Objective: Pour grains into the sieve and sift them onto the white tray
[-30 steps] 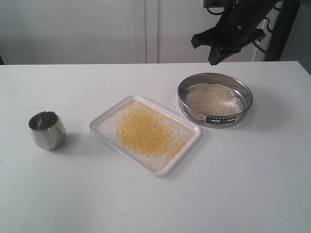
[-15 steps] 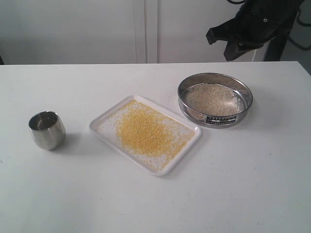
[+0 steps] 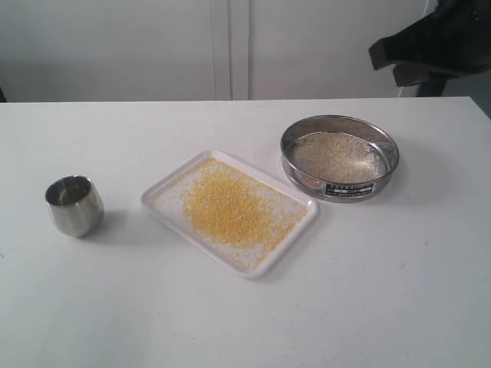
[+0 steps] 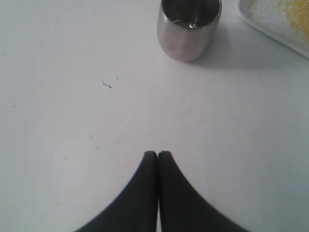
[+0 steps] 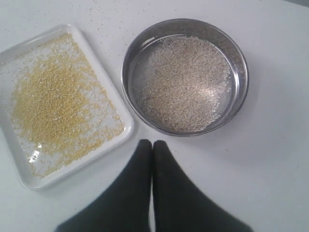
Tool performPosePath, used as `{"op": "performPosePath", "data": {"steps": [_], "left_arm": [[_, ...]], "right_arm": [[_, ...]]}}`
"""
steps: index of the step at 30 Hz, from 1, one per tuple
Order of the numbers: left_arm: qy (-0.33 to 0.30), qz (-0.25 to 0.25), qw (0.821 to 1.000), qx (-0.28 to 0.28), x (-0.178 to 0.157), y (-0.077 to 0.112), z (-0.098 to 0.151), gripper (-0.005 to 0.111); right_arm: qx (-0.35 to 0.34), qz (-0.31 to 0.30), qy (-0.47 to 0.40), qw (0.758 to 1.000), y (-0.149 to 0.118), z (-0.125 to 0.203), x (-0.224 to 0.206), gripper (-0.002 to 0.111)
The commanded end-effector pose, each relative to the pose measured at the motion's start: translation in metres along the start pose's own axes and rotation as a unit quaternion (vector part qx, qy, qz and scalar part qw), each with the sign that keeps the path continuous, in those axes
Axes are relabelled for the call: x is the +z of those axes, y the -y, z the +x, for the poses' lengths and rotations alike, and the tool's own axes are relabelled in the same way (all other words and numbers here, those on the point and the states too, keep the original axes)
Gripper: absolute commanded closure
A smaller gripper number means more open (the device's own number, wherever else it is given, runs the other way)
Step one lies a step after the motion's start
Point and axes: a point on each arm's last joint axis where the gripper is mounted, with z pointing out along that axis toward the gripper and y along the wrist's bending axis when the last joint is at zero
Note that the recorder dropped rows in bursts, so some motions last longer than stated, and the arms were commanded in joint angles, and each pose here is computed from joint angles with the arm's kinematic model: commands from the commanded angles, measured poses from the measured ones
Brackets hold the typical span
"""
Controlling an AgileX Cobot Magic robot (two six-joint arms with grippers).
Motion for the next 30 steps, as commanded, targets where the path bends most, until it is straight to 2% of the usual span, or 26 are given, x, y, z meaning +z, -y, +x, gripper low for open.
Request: {"op": "performPosePath", "data": {"steps": [1,11,17,30], "left_arm": [[-0.002,0.002,1.0,-0.008,0.0,0.0,0.002,0.107],[-0.002,0.002,1.0,-0.008,0.0,0.0,0.002,0.107],[-0.002,0.002,1.0,-0.008,0.0,0.0,0.002,0.107],[-0.002,0.002,1.0,-0.008,0.0,0.0,0.002,0.107]], "right_arm": [[-0.007,0.008,0.044,0.999,-0.004,0.017,-0.027,0.108],[-0.01,0.026,0.151,0.988,-0.014,0.081,-0.078,0.108],[-0.011,0.022,0.158,0.987,-0.02,0.107,-0.102,0.108],[-0.026,0.027,0.188,0.981,-0.023,0.115,-0.122,0.108]]}}
